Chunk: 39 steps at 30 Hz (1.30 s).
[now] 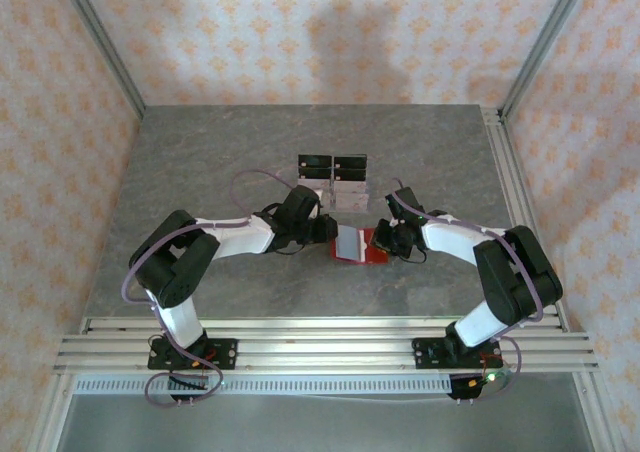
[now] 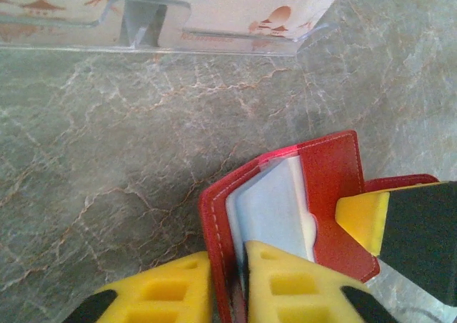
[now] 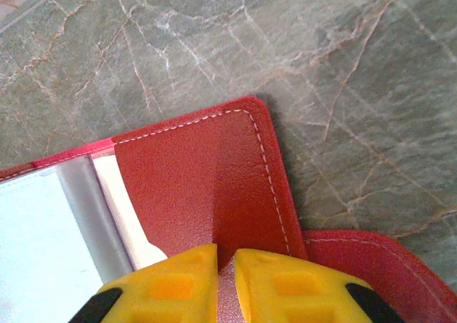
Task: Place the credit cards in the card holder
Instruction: Open the card holder at the bottom-center of the table.
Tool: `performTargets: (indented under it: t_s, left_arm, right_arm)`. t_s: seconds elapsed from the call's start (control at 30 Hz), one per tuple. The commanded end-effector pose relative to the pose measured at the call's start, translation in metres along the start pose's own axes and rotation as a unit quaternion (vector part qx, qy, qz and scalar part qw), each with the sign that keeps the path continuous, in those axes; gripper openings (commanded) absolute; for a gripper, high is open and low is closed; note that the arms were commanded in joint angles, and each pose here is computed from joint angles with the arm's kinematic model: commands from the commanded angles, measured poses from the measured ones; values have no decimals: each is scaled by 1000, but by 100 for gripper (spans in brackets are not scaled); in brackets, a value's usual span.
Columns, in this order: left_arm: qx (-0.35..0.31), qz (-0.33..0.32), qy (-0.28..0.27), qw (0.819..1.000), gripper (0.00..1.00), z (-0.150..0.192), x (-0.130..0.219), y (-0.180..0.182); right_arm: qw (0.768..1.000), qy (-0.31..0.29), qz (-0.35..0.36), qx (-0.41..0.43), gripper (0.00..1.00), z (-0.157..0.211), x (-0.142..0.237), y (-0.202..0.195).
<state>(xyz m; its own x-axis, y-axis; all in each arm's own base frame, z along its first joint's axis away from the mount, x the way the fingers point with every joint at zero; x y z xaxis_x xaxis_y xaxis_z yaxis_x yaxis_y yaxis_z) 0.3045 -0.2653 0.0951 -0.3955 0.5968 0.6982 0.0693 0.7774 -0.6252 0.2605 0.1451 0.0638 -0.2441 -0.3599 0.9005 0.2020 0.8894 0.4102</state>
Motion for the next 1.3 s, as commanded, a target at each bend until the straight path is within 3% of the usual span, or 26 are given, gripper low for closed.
performTargets:
  t_s: [0.0,0.17,0.43,0.53,0.97,1.27]
  left_arm:
    - [3,-1,-17,1000,9,-1,4,3]
    - [1,7,-28,1000,0,-5,11,-2]
    - [2,38,-45,998,0,-14,23,-18]
    - [2,45,-49,998,5,-16,28,-23]
    - [17,87,-57,994,0,-19,31,-36]
    - [18,84,-1,996,0,-6,-13,-63]
  right_arm:
    - [994,60,94,-15,17,33,-38,-47]
    - [994,63,91,-15,17,32,-39,-46]
    - [995,71,74,-8,15,30,-41,-39]
    - [995,73,69,-8,13,29,-41,-37]
    - [994,81,68,-7,13,29,-46,-37]
    - [994,85,68,-8,12,30,-48,-37]
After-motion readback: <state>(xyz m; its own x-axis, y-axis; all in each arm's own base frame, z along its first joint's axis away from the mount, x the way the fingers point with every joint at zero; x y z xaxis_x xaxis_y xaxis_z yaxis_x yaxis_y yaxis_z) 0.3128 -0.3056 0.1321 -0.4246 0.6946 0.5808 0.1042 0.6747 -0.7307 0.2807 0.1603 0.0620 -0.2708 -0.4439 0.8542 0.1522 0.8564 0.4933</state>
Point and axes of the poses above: each hand's point on the last joint's axis, 136 mm out from that joint toward the fingers, its own x axis back along the fingers, its own y axis along the line the jaws close on, z = x × y, the point moved 6 cm from there along x, back along the fingers, and after that the axes turned 4 degrees about x, right-handed, at the moved point
